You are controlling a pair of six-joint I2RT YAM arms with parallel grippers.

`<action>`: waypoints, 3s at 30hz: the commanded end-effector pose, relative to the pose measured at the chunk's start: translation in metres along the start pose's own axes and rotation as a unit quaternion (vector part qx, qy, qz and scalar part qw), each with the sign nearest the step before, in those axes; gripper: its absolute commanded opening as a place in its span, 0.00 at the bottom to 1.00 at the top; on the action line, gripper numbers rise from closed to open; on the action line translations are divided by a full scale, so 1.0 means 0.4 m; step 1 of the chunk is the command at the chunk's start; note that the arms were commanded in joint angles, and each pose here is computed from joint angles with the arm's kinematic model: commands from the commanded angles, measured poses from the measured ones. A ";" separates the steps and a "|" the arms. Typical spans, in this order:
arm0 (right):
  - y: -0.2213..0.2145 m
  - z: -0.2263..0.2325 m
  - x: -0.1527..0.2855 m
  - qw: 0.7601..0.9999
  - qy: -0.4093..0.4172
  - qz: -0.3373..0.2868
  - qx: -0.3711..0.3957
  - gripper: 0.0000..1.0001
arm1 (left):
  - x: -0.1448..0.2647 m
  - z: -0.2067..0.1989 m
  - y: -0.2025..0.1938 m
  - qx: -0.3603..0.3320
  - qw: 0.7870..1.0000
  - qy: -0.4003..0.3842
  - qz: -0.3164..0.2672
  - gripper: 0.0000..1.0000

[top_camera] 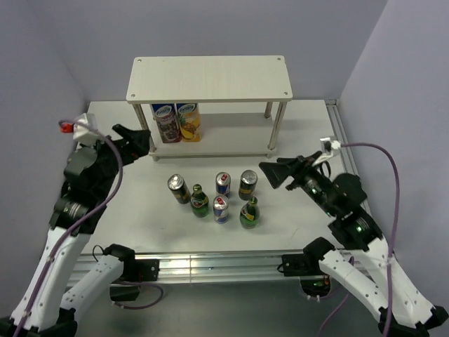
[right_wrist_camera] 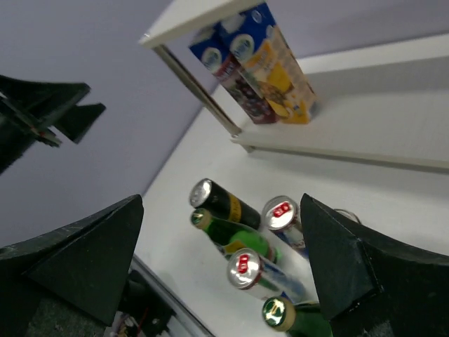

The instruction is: Place and organize the beverage onto the shelf

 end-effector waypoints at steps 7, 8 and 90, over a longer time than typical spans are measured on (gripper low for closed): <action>-0.131 -0.124 0.082 0.978 -0.191 0.053 -0.058 1.00 | 0.097 0.092 -0.057 -0.057 0.996 0.060 0.043 0.98; -0.161 -0.127 0.077 0.974 -0.211 0.075 -0.046 1.00 | 0.096 0.101 -0.064 -0.058 0.995 0.065 0.043 0.98; -0.676 -0.300 -0.077 0.933 -0.316 0.038 0.169 0.55 | 0.096 0.102 -0.114 -0.089 0.995 0.012 0.045 0.99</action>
Point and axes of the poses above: each gripper's point midway between its finger pads, its own x axis back along the fingers, its own z axis along the line the jaws close on, y = z × x, the point moved 4 cm from there along x, back along the fingers, and after that the axes turned 1 degree about -x, right-handed, at the moved point
